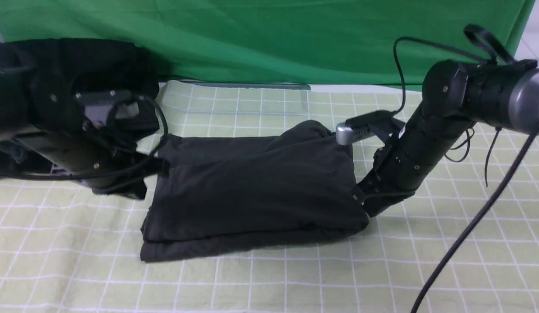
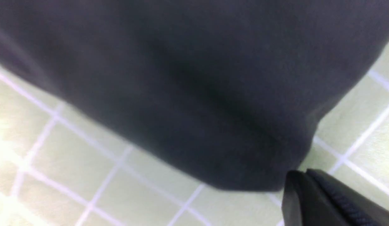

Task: Fold a long-sleeved shirt over a green coffee tablecloth.

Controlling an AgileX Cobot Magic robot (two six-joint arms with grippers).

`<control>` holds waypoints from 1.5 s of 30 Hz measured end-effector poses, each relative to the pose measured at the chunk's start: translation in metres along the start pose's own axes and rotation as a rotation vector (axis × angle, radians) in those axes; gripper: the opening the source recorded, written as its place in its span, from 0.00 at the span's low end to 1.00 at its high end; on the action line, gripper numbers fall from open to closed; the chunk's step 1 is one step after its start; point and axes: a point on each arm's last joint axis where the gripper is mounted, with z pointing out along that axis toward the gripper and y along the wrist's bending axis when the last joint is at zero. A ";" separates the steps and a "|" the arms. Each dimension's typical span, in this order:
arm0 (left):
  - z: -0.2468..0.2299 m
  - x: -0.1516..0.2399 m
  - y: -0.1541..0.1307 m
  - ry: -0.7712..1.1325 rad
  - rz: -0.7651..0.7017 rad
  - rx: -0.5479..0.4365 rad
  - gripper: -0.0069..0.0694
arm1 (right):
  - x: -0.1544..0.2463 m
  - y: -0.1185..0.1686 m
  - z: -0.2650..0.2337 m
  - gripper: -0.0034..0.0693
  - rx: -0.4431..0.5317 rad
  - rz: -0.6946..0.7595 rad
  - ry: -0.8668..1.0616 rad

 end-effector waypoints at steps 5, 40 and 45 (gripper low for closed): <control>-0.020 0.003 -0.007 -0.047 -0.002 0.055 0.09 | -0.001 0.011 -0.032 0.04 0.007 -0.024 -0.081; -0.228 0.197 -0.012 -0.946 0.176 0.196 0.08 | 0.297 0.063 -0.239 0.05 0.427 -0.077 -2.011; -0.219 0.215 -0.007 -1.018 0.161 0.206 0.08 | 0.306 0.061 -0.231 0.12 0.440 -0.071 -2.058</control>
